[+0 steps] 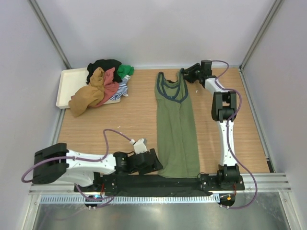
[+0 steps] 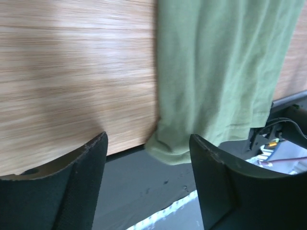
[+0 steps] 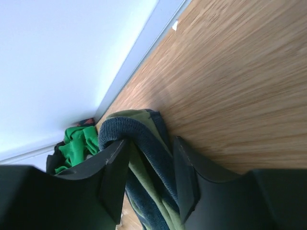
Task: Fold and stack the tank tops
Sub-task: Fold the tank top
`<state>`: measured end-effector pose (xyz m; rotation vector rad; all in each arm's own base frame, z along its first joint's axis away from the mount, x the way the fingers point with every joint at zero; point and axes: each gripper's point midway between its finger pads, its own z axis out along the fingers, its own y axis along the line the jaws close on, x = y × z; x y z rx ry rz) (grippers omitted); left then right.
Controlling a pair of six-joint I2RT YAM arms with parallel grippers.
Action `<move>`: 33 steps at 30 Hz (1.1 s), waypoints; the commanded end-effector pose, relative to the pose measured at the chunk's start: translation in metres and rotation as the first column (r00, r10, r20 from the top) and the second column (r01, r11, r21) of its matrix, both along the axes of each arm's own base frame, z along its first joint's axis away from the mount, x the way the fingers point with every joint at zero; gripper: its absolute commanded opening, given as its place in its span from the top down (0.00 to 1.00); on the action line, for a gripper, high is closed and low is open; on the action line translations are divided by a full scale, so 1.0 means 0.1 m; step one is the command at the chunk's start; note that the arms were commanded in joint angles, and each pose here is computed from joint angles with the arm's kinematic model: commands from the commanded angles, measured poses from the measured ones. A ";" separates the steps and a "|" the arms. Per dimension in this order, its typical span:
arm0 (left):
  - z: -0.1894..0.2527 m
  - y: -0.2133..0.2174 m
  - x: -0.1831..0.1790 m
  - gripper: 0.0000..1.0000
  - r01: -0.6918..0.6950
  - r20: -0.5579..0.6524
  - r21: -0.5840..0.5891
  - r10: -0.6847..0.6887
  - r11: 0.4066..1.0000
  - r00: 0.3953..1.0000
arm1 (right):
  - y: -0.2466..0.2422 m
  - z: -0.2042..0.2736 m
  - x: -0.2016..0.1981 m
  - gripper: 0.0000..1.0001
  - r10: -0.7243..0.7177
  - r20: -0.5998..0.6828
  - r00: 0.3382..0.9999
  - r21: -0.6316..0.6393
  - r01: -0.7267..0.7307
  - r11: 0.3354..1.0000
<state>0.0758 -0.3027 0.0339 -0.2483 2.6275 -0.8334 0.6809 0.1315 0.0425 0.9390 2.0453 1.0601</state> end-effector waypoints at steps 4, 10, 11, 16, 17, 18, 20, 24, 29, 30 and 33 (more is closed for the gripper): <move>0.02 0.51 0.23 0.29 -0.064 0.076 0.090 0.057 0.994 0.995 | -0.25 0.65 -0.12 0.48 0.000 0.065 0.998 -0.217 0.014 0.976; 0.36 0.69 0.72 0.28 -0.107 0.152 0.032 0.101 0.994 0.983 | -0.42 0.84 -0.46 0.35 0.011 0.068 0.998 -0.343 0.013 0.939; 0.45 0.70 0.80 0.28 -0.092 0.183 0.037 0.084 0.995 0.979 | -0.44 0.94 -0.58 0.32 0.027 0.070 0.997 -0.371 0.001 0.929; 0.71 0.70 1.30 0.23 -0.105 0.240 0.013 0.098 0.994 0.966 | -0.38 0.83 -1.30 0.37 0.125 0.006 0.992 -0.387 -0.113 0.915; 0.72 0.68 1.36 0.23 -0.098 0.238 0.011 0.092 0.995 0.967 | -0.36 0.81 -1.42 0.39 0.141 -0.001 0.990 -0.382 -0.131 0.915; 0.74 0.69 1.50 0.23 -0.111 0.246 -0.001 0.107 0.994 0.963 | -0.34 0.93 -1.54 0.40 0.162 0.018 0.987 -0.391 -0.142 0.909; 0.73 0.49 1.63 0.24 -0.054 0.210 -0.063 0.067 0.997 0.975 | -0.34 0.66 -1.88 0.43 0.193 -0.062 0.979 -0.390 -0.202 0.898; 0.71 0.36 2.05 0.27 -0.051 0.179 -0.143 0.076 0.988 0.981 | -0.34 0.51 -2.33 0.44 0.255 -0.114 0.960 -0.408 -0.279 0.869; 0.77 0.13 2.47 0.26 -0.026 0.214 -0.115 0.050 0.993 0.976 | -0.45 0.30 -2.77 0.42 0.263 -0.211 0.942 -0.462 -0.333 0.822; 0.64 0.09 2.52 0.26 -0.024 0.192 -0.096 0.042 0.995 0.980 | -0.49 0.27 -2.81 0.41 0.246 -0.227 0.942 -0.483 -0.329 0.811; 0.65 -0.01 2.72 0.32 -0.024 0.207 -0.084 0.041 0.996 0.977 | -0.49 0.21 -2.89 0.40 0.240 -0.245 0.939 -0.501 -0.335 0.798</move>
